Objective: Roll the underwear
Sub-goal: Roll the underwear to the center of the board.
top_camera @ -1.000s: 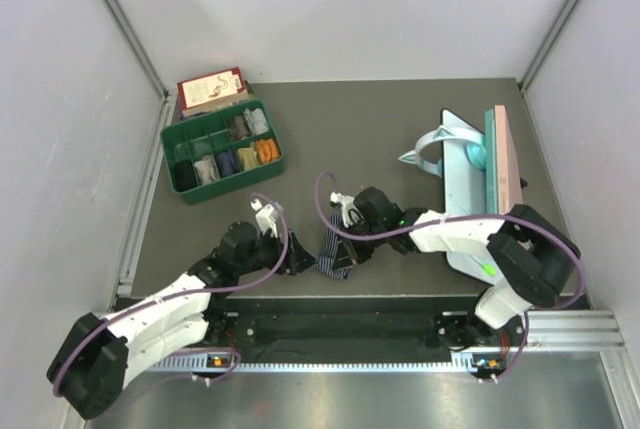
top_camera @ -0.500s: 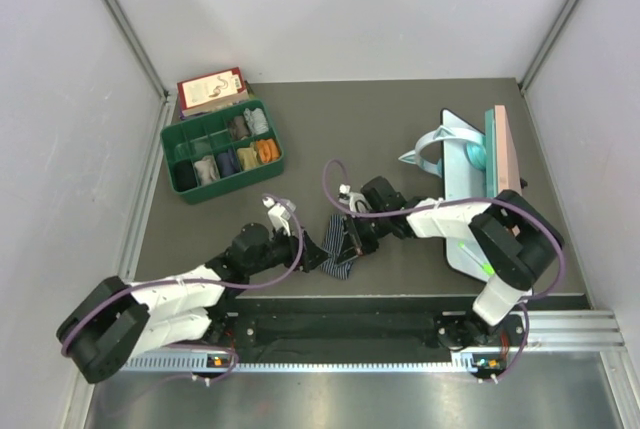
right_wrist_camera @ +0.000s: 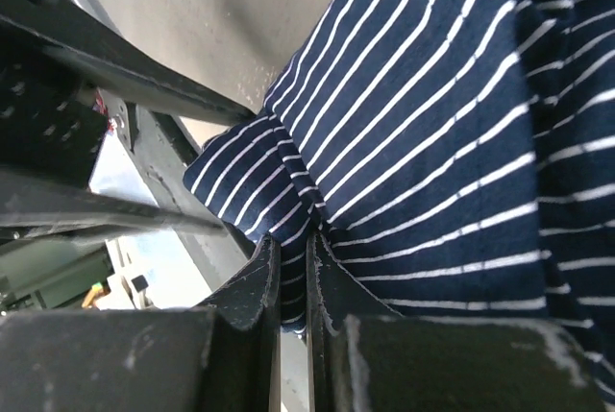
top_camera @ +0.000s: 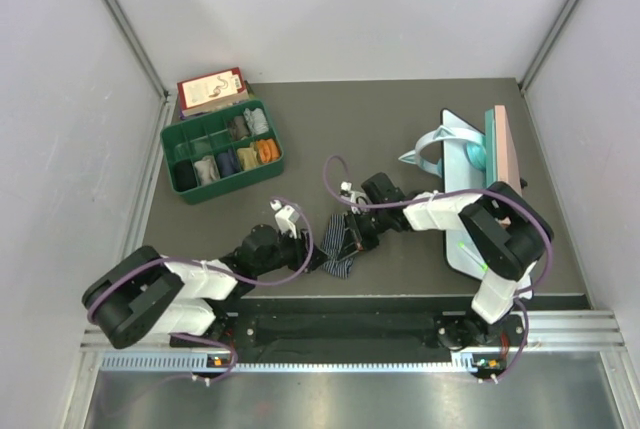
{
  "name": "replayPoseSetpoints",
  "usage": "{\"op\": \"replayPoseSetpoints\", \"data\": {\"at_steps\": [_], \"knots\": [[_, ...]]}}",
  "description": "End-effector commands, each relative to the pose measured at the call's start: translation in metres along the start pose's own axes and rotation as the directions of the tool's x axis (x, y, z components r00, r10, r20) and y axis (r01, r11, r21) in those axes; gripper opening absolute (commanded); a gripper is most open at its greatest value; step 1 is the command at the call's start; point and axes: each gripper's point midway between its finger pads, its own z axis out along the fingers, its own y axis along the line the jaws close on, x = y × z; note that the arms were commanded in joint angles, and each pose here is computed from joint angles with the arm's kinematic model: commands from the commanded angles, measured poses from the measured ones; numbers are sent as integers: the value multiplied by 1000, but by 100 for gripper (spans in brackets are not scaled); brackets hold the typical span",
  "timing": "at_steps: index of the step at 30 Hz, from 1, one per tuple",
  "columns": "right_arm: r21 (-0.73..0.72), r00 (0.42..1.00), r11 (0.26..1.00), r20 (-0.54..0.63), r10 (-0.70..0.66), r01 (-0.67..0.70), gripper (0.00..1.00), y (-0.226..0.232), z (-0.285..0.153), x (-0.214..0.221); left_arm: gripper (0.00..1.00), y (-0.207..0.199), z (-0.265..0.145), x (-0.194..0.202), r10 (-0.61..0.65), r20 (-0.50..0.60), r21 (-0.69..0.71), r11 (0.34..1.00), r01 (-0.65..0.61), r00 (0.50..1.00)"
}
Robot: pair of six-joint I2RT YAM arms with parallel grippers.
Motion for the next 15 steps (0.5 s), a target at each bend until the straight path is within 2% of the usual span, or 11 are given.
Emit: {"op": "replayPoseSetpoints", "data": {"at_steps": [1, 3, 4, 5, 7, 8, 10, 11, 15], "knots": [[27, 999, 999, 32, -22, 21, 0, -6, 0, -14, 36, -2, 8, -12, 18, 61, 14, 1000, -19, 998], [35, 998, 999, 52, -31, 29, 9, -3, -5, -18, 24, 6, 11, -10, -4, 56, -29, 1000, 5, 998], [45, 998, 999, 52, -26, 23, 14, -3, -8, -17, 13, 11, 12, -8, -13, 45, -51, 999, 15, 999], [65, 997, 998, 66, -28, 24, 26, -4, -10, -18, 9, 17, 13, -3, -28, 20, -88, 996, 30, 999], [74, 995, 997, 97, -38, 31, 37, 3, -20, -20, 5, 25, 15, -3, -42, 18, -133, 990, 44, 999], [93, 993, 995, 116, -39, 28, 47, 4, -25, -22, 4, 24, 18, -5, -45, 16, -134, 990, 47, 999], [109, 986, 994, 160, -37, 20, 56, 9, -36, -22, 3, 27, 20, 0, -56, -15, -152, 987, 53, 998], [136, 982, 991, 185, -33, 8, 65, 6, -41, -23, 2, 24, 23, -4, -57, -15, -148, 988, 55, 998], [152, 970, 988, 244, -2, -36, 77, 2, -50, -13, 0, 34, 30, 7, -110, -83, -217, 972, 89, 991]]}}
